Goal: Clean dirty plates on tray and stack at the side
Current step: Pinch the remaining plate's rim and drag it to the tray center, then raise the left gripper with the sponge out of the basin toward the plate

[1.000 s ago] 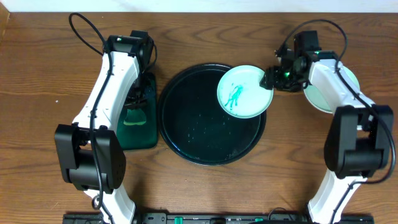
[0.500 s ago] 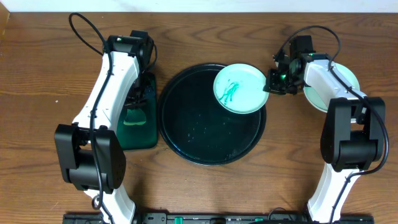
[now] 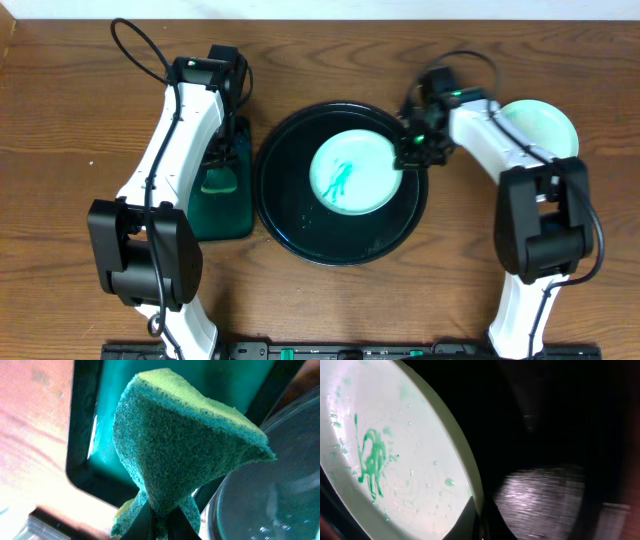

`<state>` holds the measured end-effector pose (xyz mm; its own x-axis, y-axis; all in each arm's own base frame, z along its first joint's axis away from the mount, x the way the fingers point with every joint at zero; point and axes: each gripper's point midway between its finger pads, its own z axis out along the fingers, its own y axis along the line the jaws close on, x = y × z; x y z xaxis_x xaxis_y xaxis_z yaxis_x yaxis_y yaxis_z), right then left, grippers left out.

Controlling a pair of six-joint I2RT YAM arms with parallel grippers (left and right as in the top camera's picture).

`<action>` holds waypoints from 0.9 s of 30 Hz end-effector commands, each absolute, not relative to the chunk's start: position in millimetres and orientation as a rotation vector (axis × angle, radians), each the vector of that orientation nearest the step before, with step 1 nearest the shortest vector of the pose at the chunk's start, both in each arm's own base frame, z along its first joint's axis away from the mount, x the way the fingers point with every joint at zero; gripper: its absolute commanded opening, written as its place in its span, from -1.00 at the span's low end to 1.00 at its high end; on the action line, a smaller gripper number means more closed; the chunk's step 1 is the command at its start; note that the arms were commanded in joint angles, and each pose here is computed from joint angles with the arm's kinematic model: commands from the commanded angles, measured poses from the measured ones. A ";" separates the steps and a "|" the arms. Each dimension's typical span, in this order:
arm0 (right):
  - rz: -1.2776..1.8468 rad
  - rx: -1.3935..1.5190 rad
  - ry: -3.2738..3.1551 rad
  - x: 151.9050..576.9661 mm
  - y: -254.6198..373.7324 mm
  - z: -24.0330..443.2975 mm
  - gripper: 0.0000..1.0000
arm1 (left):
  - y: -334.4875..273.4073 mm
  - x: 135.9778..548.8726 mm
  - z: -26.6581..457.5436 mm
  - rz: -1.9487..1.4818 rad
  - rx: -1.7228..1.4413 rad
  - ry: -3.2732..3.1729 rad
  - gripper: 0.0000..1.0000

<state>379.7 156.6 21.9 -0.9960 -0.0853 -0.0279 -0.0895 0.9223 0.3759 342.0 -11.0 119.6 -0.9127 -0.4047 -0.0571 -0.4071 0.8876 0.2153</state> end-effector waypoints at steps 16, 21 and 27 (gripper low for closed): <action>0.584 -0.277 3.040 365.7 197.9 32.5 -0.97 | 4.4 329.2 35.4 0.361 -0.618 3.065 -0.85; 0.583 -0.276 3.046 364.2 197.7 32.3 -0.98 | -2.4 319.5 8.7 0.160 -0.723 3.133 -0.85; 0.581 -0.275 3.056 362.0 197.0 32.0 -0.97 | -5.9 319.1 7.0 0.091 -0.752 3.149 -0.86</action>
